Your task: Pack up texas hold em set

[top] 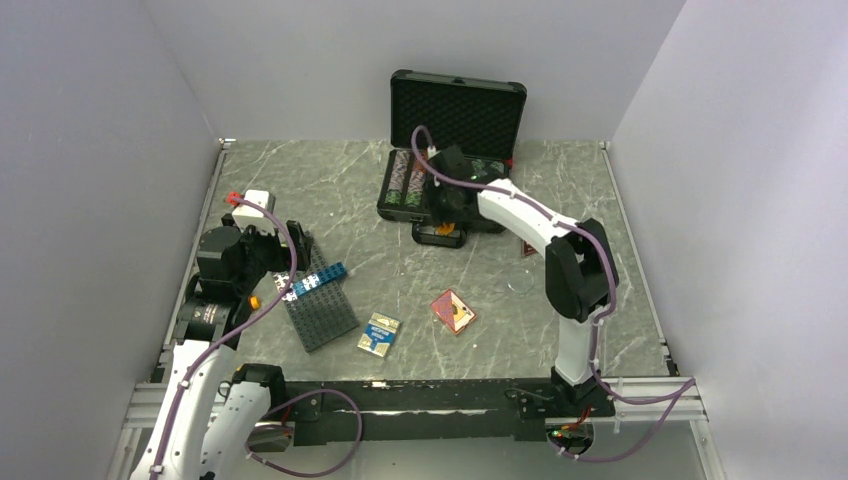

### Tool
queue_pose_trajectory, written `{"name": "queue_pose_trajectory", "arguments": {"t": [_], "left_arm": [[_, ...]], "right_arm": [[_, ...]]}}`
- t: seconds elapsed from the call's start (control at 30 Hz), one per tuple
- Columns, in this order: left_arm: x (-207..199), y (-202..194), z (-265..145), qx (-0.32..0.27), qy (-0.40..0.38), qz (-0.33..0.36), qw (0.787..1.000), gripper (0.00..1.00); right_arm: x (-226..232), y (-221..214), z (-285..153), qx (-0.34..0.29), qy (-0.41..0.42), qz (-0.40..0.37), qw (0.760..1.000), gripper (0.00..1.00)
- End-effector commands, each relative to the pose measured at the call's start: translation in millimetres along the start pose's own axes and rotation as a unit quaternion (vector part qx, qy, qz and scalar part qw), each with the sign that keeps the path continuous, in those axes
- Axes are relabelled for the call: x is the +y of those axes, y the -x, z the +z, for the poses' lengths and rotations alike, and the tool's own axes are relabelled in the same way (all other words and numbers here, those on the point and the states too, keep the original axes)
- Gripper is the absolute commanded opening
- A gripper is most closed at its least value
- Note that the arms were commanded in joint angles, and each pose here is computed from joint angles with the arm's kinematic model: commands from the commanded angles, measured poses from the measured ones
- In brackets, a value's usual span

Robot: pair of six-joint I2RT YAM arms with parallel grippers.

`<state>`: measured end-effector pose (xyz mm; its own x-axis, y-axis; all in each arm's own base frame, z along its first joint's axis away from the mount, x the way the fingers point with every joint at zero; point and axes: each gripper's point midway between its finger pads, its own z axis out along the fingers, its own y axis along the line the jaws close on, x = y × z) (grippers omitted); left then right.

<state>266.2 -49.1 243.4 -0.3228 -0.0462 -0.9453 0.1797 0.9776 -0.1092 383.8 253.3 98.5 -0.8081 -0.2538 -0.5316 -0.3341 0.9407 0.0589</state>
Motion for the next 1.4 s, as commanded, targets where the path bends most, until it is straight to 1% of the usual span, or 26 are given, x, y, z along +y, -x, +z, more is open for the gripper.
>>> {"name": "queue_pose_trajectory", "arguments": {"t": [0.0,0.1,0.27,0.5,0.67,0.97,1.37], "left_arm": [[-1.8,14.0,-1.5,-0.026,-0.002,0.000,1.000,0.99],[-1.7,14.0,-0.9,-0.025,-0.002,0.001,1.000,0.99],[-1.4,13.6,-0.7,-0.025,-0.002,0.001,1.000,0.99],[-1.5,13.0,-0.2,-0.023,-0.002,0.001,1.000,0.99],[-1.6,12.9,0.5,-0.022,-0.003,0.001,1.000,0.99],[-1.8,12.8,0.5,-0.022,-0.003,0.001,1.000,0.99],[-1.5,13.0,0.7,-0.022,-0.002,0.001,1.000,0.99]], "right_arm": [[-23.4,54.2,-5.2,-0.060,-0.006,0.032,0.998,0.41],[-34.9,82.8,-1.7,-0.091,-0.008,0.047,0.995,0.41],[-50.9,117.2,15.1,-0.123,-0.016,0.068,0.990,0.41],[-68.9,142.1,49.2,-0.146,-0.039,0.091,0.984,0.40],[-77.2,154.0,65.0,-0.160,-0.046,0.104,0.981,0.41],[-90.1,168.5,71.0,-0.181,-0.054,0.113,0.975,0.41],[-97.4,167.4,101.7,-0.164,-0.052,0.122,0.977,0.42]]}}
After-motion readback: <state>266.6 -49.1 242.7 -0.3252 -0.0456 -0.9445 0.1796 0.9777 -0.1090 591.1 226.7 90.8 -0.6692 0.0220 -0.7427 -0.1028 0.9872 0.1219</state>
